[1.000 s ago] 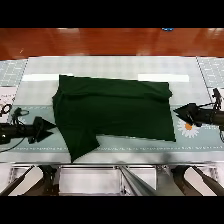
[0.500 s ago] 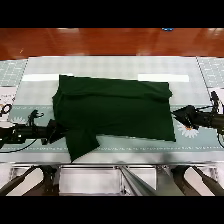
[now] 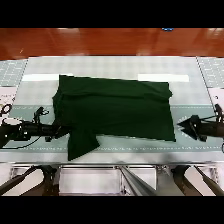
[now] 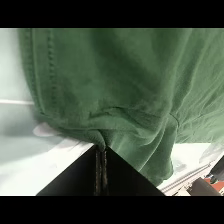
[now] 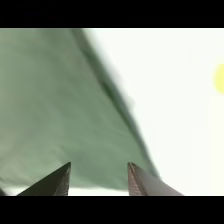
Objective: Fold the shirts.
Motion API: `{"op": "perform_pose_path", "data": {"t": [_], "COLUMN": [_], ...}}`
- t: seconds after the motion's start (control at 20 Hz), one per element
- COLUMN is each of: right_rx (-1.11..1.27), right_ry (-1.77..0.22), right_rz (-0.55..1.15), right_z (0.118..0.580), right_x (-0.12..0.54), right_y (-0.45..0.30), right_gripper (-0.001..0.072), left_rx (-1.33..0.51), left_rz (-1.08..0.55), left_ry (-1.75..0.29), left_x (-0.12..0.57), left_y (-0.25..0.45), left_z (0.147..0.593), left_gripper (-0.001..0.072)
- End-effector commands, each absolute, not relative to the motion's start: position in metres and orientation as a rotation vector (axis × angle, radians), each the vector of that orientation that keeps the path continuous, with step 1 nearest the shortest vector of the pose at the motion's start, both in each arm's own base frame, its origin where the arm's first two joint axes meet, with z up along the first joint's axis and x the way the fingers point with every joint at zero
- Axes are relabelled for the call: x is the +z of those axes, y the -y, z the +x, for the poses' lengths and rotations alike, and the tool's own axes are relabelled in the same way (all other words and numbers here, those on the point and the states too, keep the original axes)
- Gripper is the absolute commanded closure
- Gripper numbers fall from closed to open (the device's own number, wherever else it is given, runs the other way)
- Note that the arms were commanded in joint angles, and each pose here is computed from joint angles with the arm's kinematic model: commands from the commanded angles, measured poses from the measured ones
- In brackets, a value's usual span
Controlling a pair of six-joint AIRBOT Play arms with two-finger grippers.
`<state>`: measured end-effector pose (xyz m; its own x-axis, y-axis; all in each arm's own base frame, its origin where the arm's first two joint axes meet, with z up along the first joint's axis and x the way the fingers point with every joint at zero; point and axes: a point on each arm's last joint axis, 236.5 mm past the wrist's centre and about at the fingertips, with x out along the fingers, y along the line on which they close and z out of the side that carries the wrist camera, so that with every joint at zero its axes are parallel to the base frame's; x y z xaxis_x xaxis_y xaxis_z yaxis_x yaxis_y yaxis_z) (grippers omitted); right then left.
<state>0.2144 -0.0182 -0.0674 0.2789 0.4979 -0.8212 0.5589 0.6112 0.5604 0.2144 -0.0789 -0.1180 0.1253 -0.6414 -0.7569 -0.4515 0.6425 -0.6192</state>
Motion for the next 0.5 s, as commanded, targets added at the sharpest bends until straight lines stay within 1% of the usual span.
{"op": "perform_pose_path", "data": {"t": [0.0,0.25,0.35,0.45], "right_rx": [-0.174,-0.146,-0.126,-0.088], "right_ry": [-1.507,-1.552,-1.585,-1.596], "right_rz": [0.979,1.030,1.023,1.019], "right_z": [0.172,0.171,0.169,0.178], "right_x": [-0.089,-0.095,-0.100,-0.107], "right_y": [0.027,0.019,0.014,0.003], "right_gripper": [0.0300,0.0300,0.0300,0.0300], "left_rx": [-0.181,-0.175,-0.155,-0.157], "left_rz": [-0.953,-0.947,-0.950,-0.975], "left_ry": [-1.508,-1.500,-1.479,-1.463], "left_x": [-0.117,-0.118,-0.120,-0.117], "left_y": [0.080,0.078,0.075,0.077], "left_z": [0.215,0.217,0.222,0.226], "left_gripper": [0.0690,0.0690,0.0690,0.0690]}}
